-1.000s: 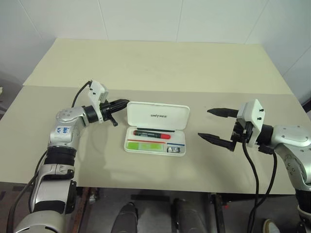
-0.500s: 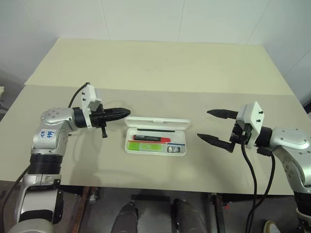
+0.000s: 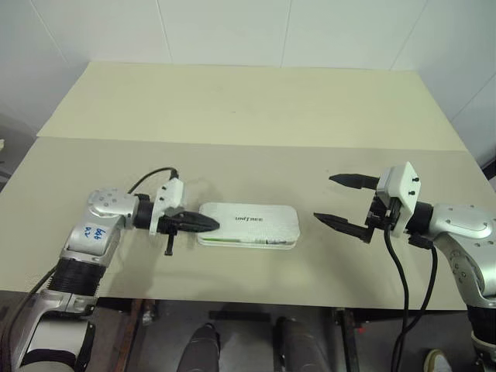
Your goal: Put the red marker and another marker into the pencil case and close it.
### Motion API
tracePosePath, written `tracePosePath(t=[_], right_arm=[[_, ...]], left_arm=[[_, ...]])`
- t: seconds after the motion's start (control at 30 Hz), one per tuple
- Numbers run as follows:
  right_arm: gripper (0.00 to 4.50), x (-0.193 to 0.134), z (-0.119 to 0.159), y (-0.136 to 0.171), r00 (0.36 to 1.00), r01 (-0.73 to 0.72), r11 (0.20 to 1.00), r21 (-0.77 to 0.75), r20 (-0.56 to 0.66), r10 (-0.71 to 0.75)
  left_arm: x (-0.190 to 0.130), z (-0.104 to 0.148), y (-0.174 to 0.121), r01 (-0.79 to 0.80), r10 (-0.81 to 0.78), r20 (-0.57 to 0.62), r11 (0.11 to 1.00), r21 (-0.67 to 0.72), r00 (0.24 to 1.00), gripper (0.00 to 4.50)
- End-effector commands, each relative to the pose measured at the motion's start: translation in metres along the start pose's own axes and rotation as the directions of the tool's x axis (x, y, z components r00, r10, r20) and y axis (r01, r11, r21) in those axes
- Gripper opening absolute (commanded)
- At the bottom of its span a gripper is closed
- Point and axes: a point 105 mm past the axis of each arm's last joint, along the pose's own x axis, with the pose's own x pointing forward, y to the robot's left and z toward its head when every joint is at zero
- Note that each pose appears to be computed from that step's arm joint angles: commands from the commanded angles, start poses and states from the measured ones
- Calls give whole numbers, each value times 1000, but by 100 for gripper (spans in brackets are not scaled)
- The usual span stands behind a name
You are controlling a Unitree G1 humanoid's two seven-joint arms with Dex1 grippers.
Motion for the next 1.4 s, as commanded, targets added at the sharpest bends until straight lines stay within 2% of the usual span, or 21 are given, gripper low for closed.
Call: tracePosePath(t=[0.03,0.27,0.47,0.67,0.93,1.03,1.2,1.4], right_arm=[[450,-1,8,0,999,16,999,-34,29,-15],[450,0,10,4,999,24,999,-32,39,-23],[450,1,12,7,998,30,999,-32,47,-29],[450,4,14,10,998,32,999,-27,59,-30],[450,6,14,13,997,34,999,-18,66,-33],[450,7,13,14,997,35,999,-9,66,-34],[450,8,12,15,997,29,1000,1,65,-29],[450,9,12,13,998,12,1000,5,64,-12]], left_arm=[[-3,-4,-1,-9,9,-50,1000,-14,999,4],[-3,-15,1,-59,53,-66,995,-84,996,4],[8,-20,-3,-19,11,-85,995,-93,996,4],[23,-15,-6,20,-31,-94,994,-109,995,4],[25,-11,-5,22,-34,-86,990,-139,996,4],[20,-3,-2,-7,1,-47,991,-135,999,4],[5,23,1,-32,42,91,993,-113,995,4],[-33,64,13,-174,184,259,983,-58,948,4]])
